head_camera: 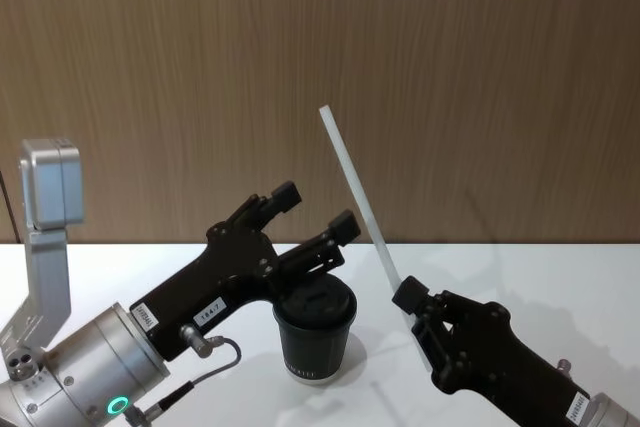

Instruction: Pick up the straw with one hand, pass it to the other hand, and insert it into the cup.

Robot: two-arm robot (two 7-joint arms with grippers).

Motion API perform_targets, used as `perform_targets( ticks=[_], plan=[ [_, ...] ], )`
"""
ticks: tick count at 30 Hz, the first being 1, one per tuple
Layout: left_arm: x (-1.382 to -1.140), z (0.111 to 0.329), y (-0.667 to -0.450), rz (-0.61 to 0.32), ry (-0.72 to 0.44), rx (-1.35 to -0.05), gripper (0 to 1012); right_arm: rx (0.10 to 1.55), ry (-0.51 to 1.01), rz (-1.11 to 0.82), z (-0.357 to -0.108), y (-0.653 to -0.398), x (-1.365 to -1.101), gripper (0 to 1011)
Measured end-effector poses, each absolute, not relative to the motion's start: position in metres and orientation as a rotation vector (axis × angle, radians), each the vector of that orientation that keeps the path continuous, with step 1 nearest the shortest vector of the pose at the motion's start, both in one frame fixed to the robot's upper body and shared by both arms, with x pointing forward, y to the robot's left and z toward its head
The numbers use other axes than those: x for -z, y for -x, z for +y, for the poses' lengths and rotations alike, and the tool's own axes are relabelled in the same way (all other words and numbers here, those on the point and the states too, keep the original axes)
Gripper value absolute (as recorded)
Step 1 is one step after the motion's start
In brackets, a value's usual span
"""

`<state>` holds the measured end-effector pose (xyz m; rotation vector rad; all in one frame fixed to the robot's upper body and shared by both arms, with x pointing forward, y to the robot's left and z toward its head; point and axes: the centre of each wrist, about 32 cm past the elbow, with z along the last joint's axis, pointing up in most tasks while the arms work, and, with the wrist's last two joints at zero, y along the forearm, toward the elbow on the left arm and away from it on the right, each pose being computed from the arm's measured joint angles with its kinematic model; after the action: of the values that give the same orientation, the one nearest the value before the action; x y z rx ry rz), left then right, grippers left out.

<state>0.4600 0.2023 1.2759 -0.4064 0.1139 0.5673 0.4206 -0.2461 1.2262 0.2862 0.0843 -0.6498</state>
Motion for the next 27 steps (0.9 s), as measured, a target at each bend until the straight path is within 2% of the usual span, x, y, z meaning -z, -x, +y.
perform_targets(
  ticks=[12,27],
  plan=[
    [-1.2773,0.2002,-0.4583,0.158,0.441,-0.506,1000,0.637,-0.283,0.083,-0.2456,-0.4205,-1.225,0],
    [-1.2779,0.1999,-0.4605,0.172,0.45,-0.491,1000,0.616,-0.291,0.07,-0.2463,-0.4203,-1.2242,0]
  ],
)
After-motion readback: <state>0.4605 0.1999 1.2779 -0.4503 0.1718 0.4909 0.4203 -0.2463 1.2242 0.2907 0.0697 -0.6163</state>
